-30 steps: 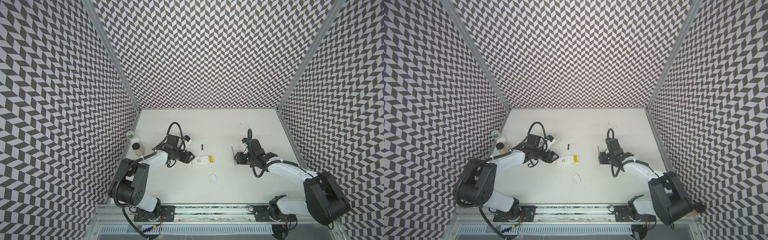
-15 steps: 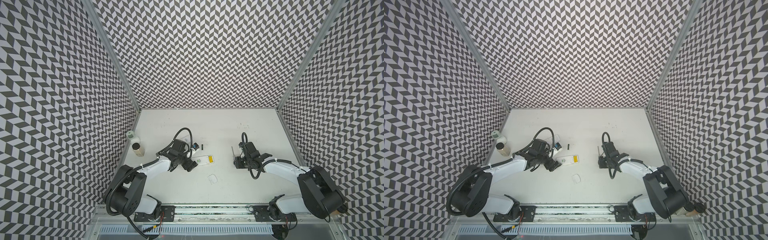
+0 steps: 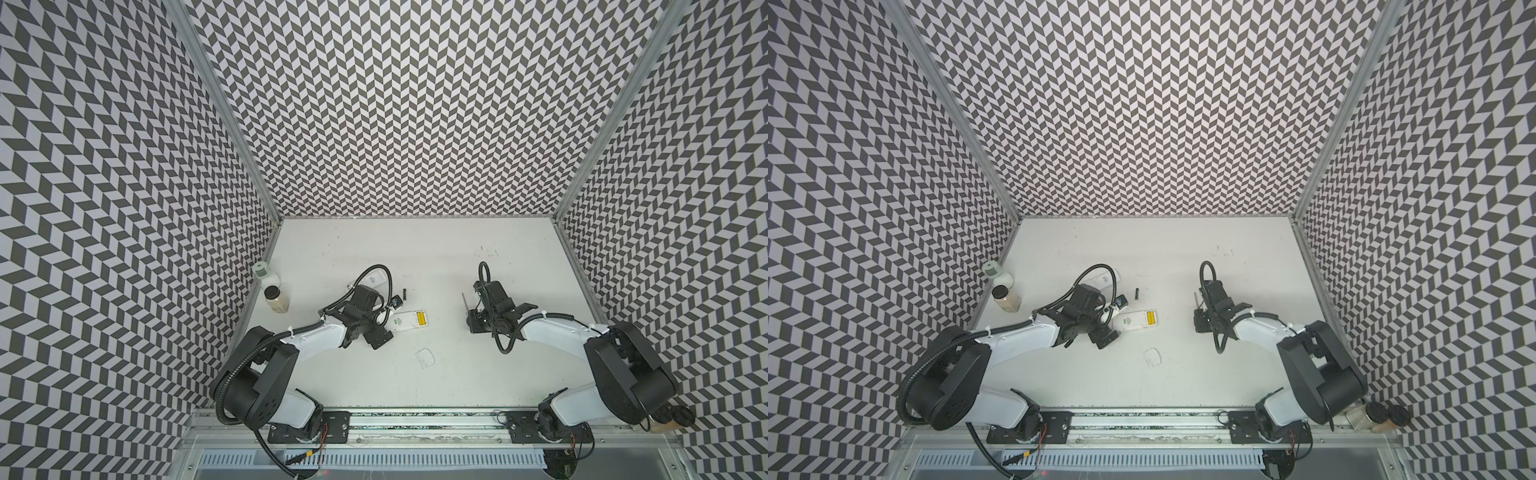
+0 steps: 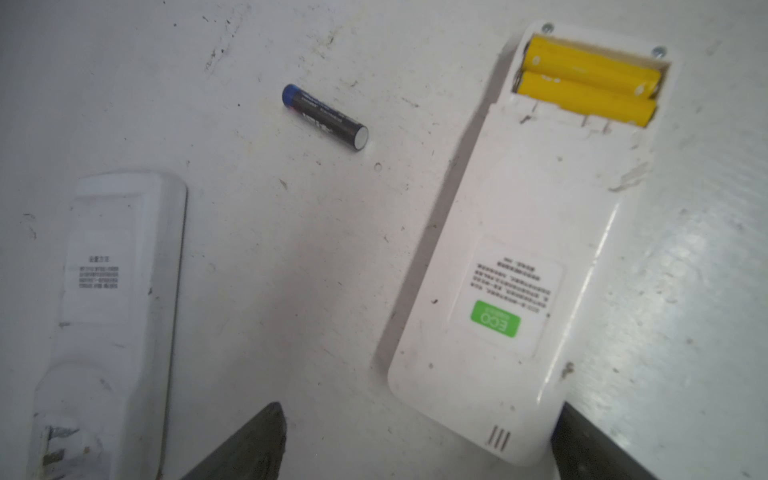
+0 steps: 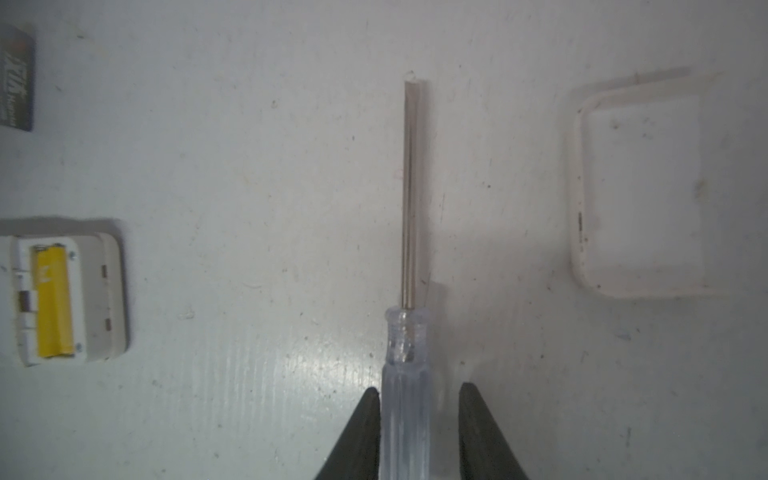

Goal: Unload the batteries from the remote control

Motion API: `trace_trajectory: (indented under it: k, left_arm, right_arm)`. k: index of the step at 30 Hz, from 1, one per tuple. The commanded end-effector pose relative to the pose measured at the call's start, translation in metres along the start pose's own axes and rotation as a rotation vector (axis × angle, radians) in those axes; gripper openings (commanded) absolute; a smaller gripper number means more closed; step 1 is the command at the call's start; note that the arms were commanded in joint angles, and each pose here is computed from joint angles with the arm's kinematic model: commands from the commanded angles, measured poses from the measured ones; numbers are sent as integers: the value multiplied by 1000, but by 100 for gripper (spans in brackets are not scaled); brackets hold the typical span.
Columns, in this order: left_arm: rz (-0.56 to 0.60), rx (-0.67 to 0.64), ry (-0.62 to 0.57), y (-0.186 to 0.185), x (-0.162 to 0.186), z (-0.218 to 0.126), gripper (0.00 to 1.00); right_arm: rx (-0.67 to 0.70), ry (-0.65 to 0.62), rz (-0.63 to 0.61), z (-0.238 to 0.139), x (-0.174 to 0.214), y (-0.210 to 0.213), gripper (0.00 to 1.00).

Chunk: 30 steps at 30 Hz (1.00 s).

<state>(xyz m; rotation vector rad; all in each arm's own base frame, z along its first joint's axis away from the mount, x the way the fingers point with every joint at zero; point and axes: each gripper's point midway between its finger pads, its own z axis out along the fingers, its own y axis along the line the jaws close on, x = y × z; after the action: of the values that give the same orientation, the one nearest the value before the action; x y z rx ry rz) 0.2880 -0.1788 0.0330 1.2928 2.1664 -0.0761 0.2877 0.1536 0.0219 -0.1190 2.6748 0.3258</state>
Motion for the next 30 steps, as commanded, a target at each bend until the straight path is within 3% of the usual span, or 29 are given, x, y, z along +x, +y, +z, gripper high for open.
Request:
trace_trajectory:
  k: [1,7,16,24,30]
  left_arm:
    - [47,-90,30,16,4,1,100]
    - [42,-112,36,20,7,1,100]
    - [13,-33,-79,23,-36,-28,100]
    - [-7,-191,-165,79,-96,-73,100]
    - [-76,-105,-264,90,-151,-108,100]
  right_arm:
    - [25,26,-12,4,5,-3,26]
    - [18,27,-23,7,5,-2,14]
    - [-52,-62,-126,-12,-31,20,8]
    - [-203,-368,-272,-72,-95,61,8]
    - [-269,-582,-391,-120,-119,82,8]
